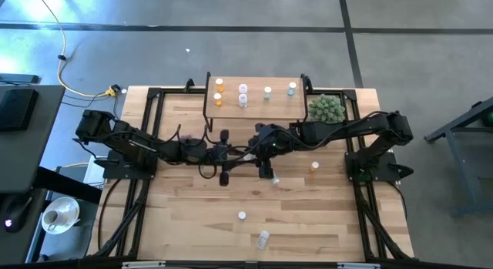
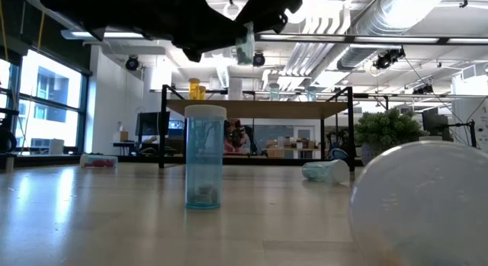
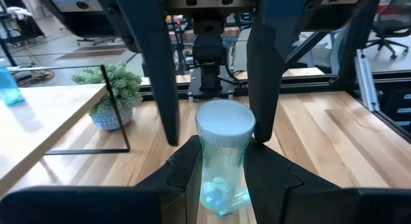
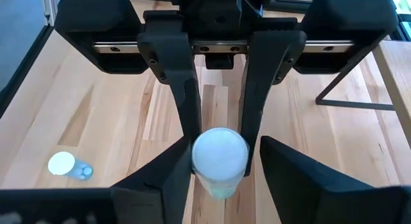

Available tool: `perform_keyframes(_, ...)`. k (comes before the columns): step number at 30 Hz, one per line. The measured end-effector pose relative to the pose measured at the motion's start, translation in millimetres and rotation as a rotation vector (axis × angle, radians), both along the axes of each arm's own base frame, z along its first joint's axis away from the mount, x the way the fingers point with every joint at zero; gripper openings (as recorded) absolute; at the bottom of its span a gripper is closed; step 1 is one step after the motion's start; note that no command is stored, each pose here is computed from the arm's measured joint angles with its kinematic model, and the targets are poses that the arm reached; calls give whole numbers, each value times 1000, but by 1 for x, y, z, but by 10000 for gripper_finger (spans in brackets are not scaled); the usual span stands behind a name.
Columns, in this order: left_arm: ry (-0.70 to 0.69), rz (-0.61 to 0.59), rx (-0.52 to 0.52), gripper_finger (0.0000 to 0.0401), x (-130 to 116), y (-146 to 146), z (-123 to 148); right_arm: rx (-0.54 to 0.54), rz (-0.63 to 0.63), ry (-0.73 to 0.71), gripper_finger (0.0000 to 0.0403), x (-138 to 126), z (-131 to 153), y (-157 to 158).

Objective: Pick and place medicine bottles onto shelf by color
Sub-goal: Put the bottom green pill bottle on the shelf and aligned with the other green pill bottle

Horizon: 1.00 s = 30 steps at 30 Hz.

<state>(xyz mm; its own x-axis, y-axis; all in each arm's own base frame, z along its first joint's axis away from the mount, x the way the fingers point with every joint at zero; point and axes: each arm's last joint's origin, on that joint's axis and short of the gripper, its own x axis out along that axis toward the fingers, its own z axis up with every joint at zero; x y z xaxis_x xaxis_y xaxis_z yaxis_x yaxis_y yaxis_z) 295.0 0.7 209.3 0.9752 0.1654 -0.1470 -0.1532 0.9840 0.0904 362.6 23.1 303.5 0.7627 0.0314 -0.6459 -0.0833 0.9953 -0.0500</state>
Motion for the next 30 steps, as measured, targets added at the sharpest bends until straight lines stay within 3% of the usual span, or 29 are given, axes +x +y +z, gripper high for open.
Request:
perform_keyframes(8,9,15,1,90,0,1,-1,0,-1,4,111,0,0,0)
perform_keyframes(15,10,17,-6,95,0,1,-1,0,0,5,99,0,0,0)
perform_keyframes(25,35,3,35,168,0,0,-2,0,1,5,97,-1,0,0)
perform_keyframes(30,36,77,47,205,-2,2,0,-15,-4,-22,96,-8,11,-1)
